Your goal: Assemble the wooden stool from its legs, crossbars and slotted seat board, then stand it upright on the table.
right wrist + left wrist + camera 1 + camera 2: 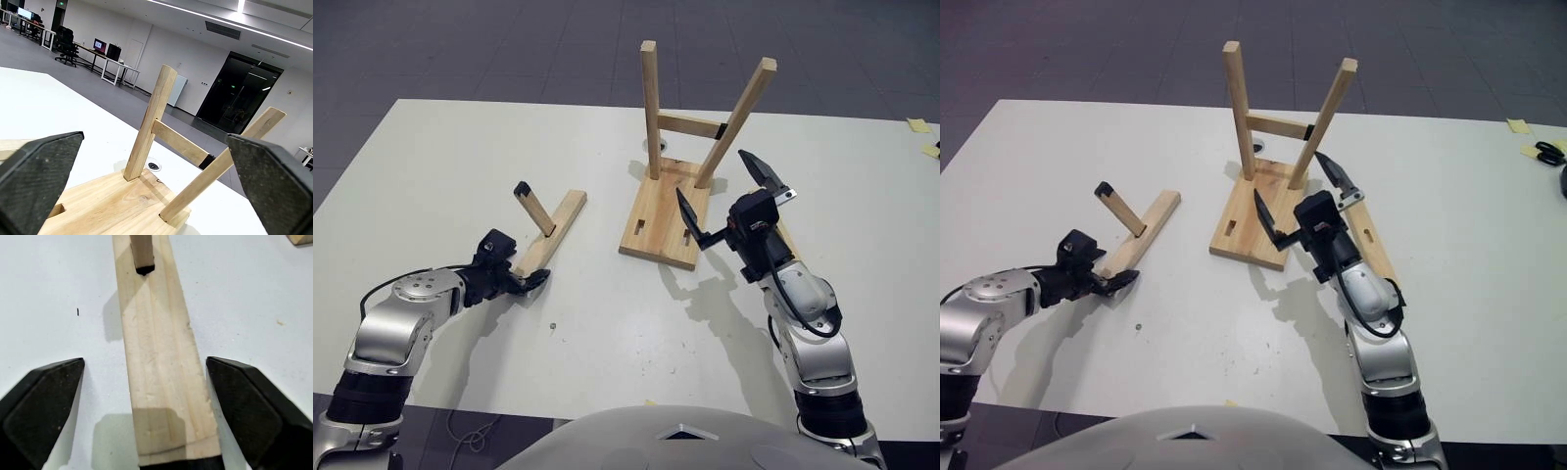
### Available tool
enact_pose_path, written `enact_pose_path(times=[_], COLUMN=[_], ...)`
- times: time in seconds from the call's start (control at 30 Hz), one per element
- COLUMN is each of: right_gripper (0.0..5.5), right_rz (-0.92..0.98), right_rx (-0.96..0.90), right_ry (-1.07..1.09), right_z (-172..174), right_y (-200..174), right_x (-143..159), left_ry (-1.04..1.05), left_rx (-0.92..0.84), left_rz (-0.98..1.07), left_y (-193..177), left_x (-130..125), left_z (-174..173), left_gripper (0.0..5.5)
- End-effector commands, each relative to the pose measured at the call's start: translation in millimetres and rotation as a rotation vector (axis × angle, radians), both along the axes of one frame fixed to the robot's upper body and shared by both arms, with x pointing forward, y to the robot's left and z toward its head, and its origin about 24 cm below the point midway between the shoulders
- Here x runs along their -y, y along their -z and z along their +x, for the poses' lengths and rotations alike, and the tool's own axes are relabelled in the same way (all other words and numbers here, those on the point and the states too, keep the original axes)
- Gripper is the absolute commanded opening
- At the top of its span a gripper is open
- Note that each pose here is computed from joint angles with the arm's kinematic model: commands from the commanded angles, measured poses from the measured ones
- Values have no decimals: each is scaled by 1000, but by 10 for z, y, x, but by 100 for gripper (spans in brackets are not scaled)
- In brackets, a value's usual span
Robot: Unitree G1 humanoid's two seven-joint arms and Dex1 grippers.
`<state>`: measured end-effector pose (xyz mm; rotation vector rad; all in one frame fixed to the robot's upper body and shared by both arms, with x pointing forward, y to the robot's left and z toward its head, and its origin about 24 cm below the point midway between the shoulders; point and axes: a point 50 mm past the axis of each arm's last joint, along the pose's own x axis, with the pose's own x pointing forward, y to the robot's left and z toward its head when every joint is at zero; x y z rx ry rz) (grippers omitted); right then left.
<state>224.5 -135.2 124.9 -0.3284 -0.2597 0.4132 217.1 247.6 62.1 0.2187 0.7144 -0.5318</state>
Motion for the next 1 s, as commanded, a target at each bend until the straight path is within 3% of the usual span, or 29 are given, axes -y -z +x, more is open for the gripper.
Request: enact_pose_path(times=[0.03,0.23,0.4,0.63,0.77,0.87,1.0], right_gripper=[540,540,540,540,540,540,540], right_rz=[1,9,4,16,124,205,531], right_rx=[6,6,13,34,17,17,8], right_ry=[5,32,33,-57,-45,-48,-79], right_z=[5,15,64,375,528,585,652], right_y=[-6,9,-1,-146,-282,-420,-791], right_x=[-32,-40,-12,6,145,200,338], left_ry=[38,116,62,-281,-455,-431,-326], left_rx=[-98,-76,37,404,762,982,1202], left_rz=[71,176,152,56,-17,-19,-58], left_y=[84,28,-85,-538,-1080,-1408,-1736], left_x=[-105,-181,-161,-162,-113,55,331], left_z=[-96,-54,97,239,438,510,614], left_gripper=[393,297,223,206,206,206,206])
